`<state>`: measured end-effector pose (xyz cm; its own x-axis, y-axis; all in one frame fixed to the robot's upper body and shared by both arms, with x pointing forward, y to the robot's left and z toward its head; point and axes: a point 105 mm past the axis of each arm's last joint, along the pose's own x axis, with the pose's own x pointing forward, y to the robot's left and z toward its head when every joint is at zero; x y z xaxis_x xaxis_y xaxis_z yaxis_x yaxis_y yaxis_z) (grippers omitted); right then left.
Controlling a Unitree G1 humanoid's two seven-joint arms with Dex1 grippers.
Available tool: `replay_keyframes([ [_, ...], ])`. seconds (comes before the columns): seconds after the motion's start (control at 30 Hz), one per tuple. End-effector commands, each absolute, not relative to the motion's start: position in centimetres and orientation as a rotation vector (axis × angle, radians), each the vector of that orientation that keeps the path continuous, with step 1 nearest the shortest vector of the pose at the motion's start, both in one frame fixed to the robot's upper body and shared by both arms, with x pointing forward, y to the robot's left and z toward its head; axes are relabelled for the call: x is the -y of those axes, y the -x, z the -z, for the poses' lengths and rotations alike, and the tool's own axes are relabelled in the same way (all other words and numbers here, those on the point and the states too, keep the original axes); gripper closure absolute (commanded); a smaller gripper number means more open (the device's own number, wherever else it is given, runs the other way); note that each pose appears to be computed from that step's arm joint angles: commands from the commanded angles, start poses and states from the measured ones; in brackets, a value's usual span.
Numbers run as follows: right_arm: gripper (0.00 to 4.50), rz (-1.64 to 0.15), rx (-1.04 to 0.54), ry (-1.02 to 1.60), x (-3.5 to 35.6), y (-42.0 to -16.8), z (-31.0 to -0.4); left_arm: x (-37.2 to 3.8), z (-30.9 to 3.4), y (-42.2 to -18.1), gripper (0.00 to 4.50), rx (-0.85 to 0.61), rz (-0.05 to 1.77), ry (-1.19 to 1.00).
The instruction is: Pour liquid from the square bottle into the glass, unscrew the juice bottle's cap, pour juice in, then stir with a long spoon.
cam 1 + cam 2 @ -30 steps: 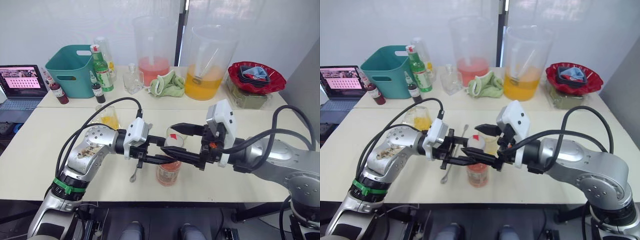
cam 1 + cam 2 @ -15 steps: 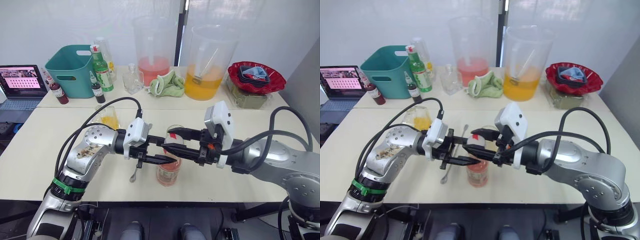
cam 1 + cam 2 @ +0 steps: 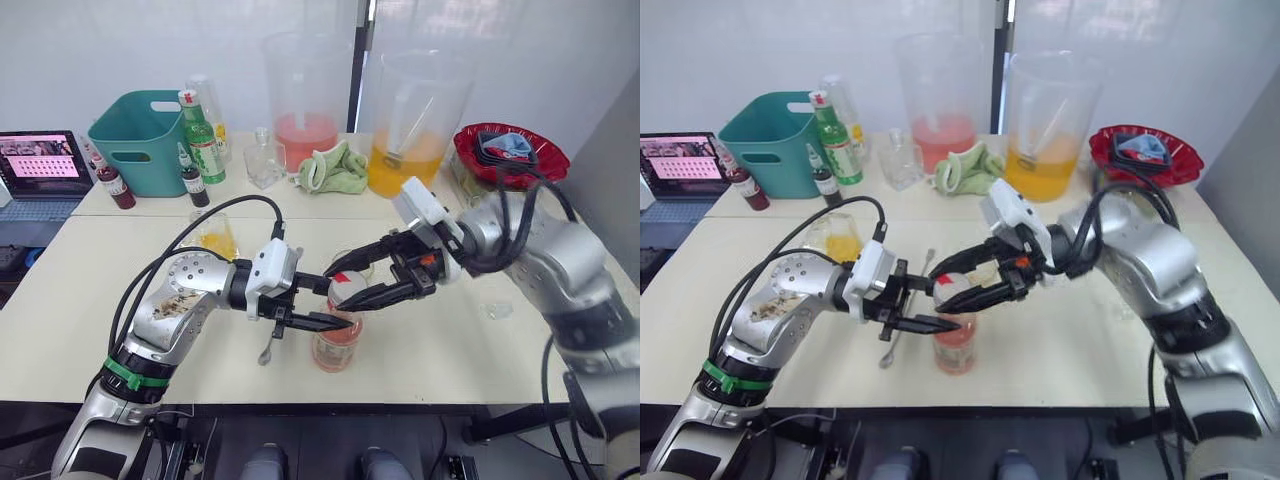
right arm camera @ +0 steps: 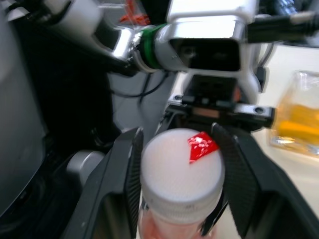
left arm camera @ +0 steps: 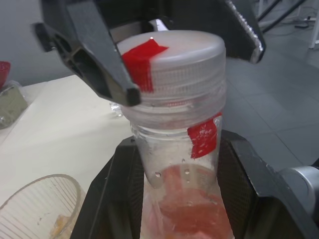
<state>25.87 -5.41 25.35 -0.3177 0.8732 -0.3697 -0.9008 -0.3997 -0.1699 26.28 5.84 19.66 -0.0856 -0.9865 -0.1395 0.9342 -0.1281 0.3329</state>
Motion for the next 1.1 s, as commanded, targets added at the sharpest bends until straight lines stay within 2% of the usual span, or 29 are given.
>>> replay_keyframes([
  [0.03,2.82,-2.012,-0.194,0.558,5.7,-26.5,-24.1,-6.9,-18.6,-27.1,2.55,0.115,1.601,-0.425],
  [0.17,2.82,-1.998,-0.143,0.57,5.5,-27.1,-25.2,-7.1,-18.6,-27.0,2.55,0.116,1.6,-0.426],
  [0.23,1.8,-1.989,-0.112,0.542,5.6,-27.1,-25.9,-7.1,-18.6,-26.9,2.55,0.117,1.6,-0.425],
  [0.4,0.12,-1.922,-0.042,0.415,6.3,-26.8,-28.2,-6.9,-18.7,-27.0,2.55,0.119,1.606,-0.419],
  [0.53,0.05,-1.846,0.091,0.256,7.1,-25.2,-30.9,-6.7,-18.6,-27.0,2.55,0.119,1.611,-0.413],
  [0.67,0.05,-1.727,0.071,0.253,7.3,-23.6,-29.1,-6.6,-18.6,-27.0,2.55,0.12,1.615,-0.408],
  [0.77,0.05,-1.566,0.073,0.28,6.7,-23.4,-27.5,-6.6,-18.7,-27.0,2.55,0.122,1.614,-0.405],
  [0.87,0.05,-1.389,0.106,0.221,6.2,-23.8,-27.3,-6.5,-18.7,-26.9,2.55,0.123,1.615,-0.403],
  [1.1,0.05,-1.29,0.049,0.206,6.4,-22.0,-25.7,-6.5,-18.9,-26.8,2.55,0.121,1.618,-0.399],
])
